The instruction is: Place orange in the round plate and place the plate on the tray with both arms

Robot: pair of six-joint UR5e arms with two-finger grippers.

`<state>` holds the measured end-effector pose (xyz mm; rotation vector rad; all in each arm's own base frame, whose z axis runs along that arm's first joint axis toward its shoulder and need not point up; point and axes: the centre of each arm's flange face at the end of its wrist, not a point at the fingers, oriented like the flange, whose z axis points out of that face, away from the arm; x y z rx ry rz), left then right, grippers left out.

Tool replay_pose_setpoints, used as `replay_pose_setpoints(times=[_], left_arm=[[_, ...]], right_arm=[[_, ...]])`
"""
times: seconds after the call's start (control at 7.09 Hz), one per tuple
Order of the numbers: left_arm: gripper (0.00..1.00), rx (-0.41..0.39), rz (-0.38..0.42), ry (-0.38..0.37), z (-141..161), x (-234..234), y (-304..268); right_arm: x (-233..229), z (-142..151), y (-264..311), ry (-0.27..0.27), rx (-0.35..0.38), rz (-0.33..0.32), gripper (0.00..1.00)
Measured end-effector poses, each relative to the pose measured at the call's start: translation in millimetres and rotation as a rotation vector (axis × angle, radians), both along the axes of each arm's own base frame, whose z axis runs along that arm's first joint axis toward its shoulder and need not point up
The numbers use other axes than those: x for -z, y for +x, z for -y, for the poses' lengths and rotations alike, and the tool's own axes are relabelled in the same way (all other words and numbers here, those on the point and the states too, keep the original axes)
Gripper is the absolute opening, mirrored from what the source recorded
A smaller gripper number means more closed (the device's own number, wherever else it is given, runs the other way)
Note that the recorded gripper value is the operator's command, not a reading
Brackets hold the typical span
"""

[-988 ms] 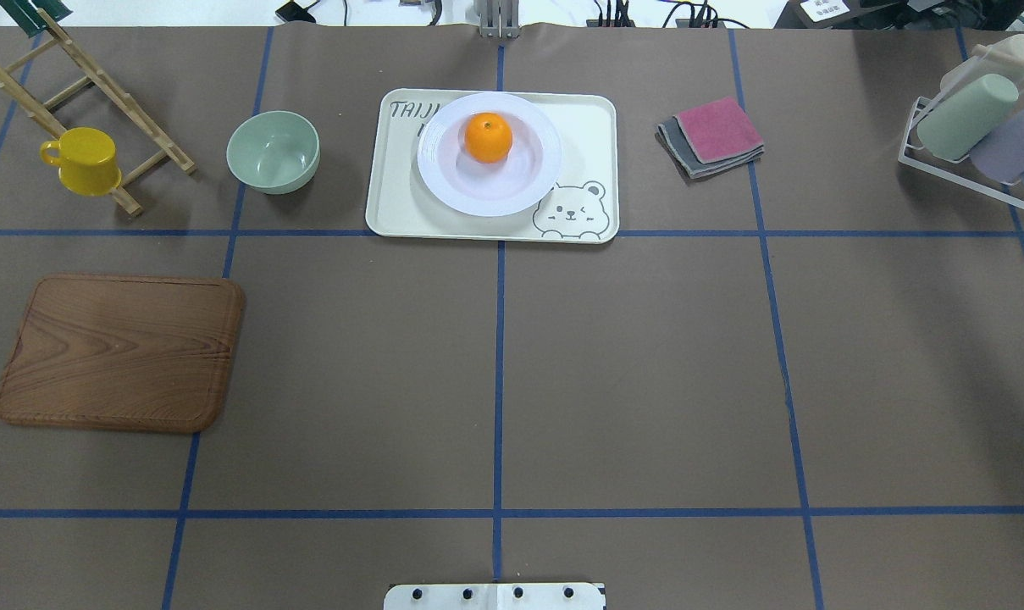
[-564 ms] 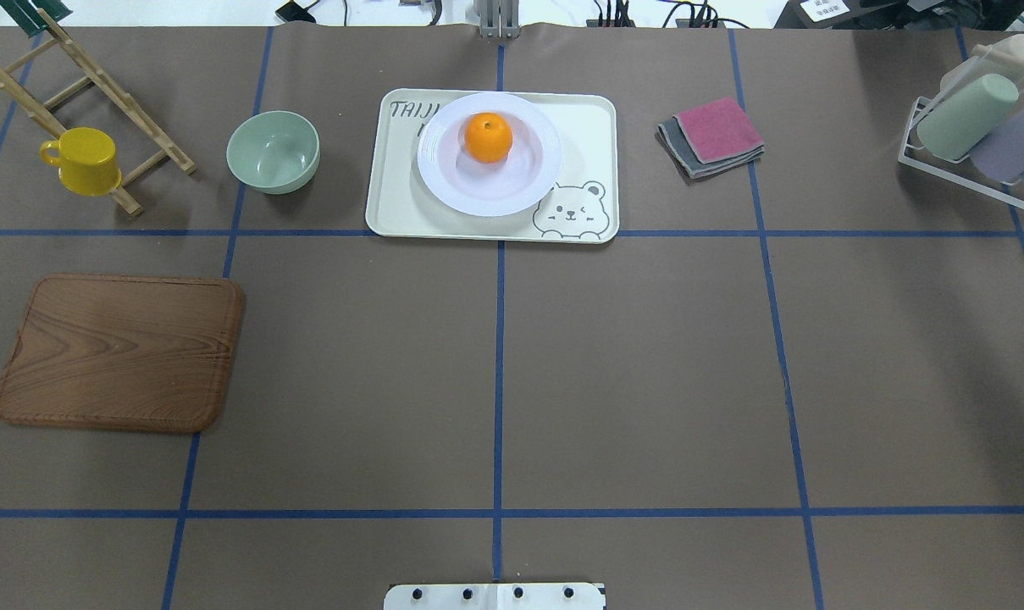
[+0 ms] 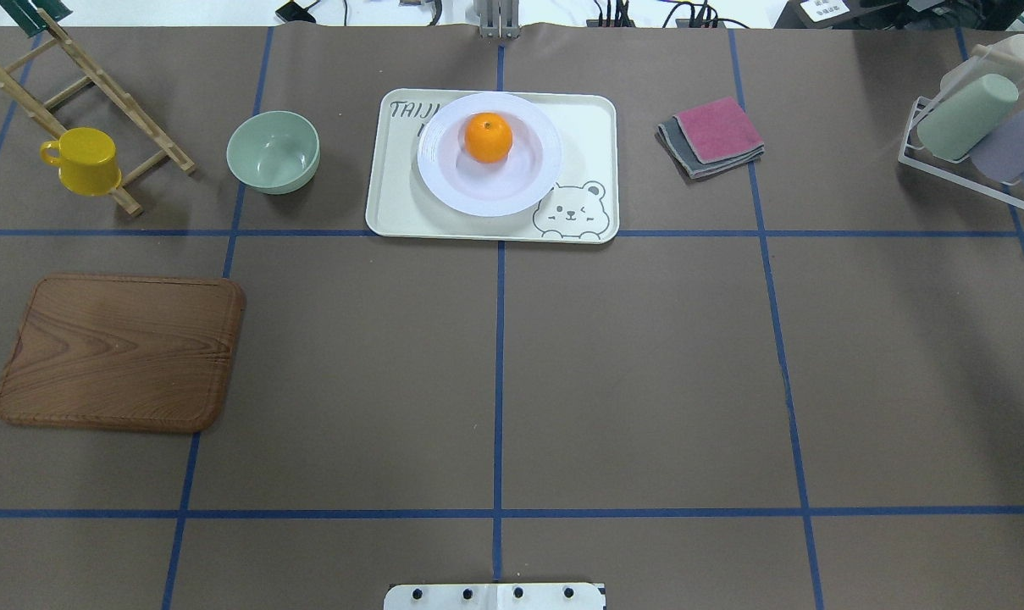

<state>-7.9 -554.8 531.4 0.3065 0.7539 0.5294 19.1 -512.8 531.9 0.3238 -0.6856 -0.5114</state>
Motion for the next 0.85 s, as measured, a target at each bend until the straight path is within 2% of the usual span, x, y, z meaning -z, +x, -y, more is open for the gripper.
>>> replay_pose_setpoints(times=[0.85], left_arm=[[1.00,0.000,-0.003,0.016,-0.3,9.2,0.4]], right_arm=[[0.4,0.1,-1.7,0.001,0.003,-0.002,1.00]])
